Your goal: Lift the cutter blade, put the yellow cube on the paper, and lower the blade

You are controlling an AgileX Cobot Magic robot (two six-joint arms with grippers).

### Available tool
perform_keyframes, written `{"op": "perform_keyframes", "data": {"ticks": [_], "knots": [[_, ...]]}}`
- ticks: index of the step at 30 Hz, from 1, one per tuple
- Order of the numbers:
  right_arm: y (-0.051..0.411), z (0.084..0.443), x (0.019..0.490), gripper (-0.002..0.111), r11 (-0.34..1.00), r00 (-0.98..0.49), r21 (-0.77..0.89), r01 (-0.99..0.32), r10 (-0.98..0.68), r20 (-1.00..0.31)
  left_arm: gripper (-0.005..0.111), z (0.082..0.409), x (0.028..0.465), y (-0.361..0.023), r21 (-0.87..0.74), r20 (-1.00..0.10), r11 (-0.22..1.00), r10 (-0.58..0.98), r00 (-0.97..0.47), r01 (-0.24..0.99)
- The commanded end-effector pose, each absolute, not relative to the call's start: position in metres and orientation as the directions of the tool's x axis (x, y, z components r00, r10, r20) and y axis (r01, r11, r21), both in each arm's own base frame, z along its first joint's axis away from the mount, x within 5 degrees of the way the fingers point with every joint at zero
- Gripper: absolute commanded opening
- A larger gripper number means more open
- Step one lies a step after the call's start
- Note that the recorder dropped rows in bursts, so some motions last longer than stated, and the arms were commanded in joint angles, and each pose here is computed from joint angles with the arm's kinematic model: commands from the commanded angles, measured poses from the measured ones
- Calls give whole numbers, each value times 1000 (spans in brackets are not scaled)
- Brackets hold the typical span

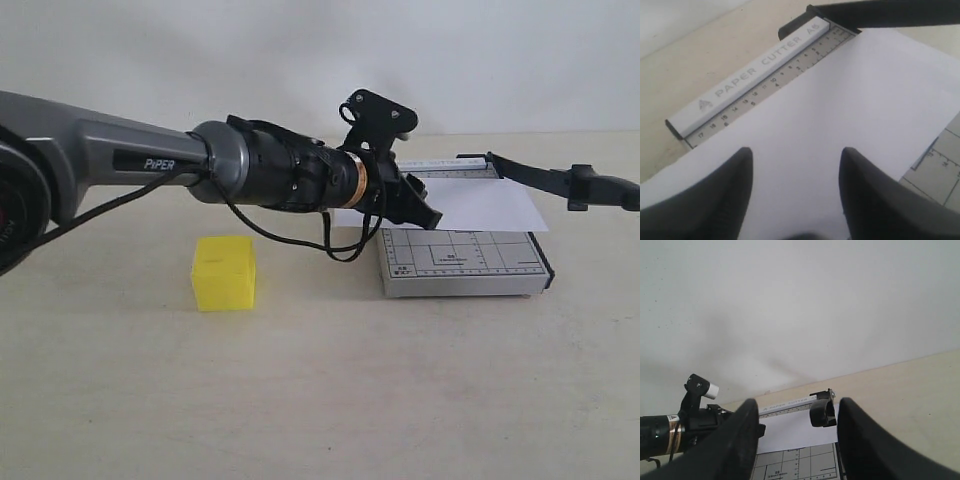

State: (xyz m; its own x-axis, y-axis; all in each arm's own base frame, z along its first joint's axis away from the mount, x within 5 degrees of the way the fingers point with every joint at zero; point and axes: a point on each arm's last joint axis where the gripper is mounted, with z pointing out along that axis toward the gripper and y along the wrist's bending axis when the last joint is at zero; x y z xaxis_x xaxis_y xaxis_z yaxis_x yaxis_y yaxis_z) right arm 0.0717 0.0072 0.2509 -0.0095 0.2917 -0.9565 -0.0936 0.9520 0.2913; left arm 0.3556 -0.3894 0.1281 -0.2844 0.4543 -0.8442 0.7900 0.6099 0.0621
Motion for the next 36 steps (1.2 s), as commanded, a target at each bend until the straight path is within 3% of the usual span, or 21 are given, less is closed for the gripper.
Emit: {"op": "perform_keyframes", "data": {"ticks": [1,8,19,36], "knots": [[7,250,71,47,956,-8,279,-94,279,-960,51,133,361,-399,50,-865,611,422,-271,790],[7,250,71,47,956,-8,279,-94,279,-960,51,138,369,-406,67,-883,607,406,-237,792],[7,250,71,47,956,-8,279,-94,279,-960,51,109,372,-408,63,-863,607,431,-262,792],[6,251,71,47,956,2,279,-88,280,-960,51,95,364,-415,18,-854,600,425,-300,799]]}}
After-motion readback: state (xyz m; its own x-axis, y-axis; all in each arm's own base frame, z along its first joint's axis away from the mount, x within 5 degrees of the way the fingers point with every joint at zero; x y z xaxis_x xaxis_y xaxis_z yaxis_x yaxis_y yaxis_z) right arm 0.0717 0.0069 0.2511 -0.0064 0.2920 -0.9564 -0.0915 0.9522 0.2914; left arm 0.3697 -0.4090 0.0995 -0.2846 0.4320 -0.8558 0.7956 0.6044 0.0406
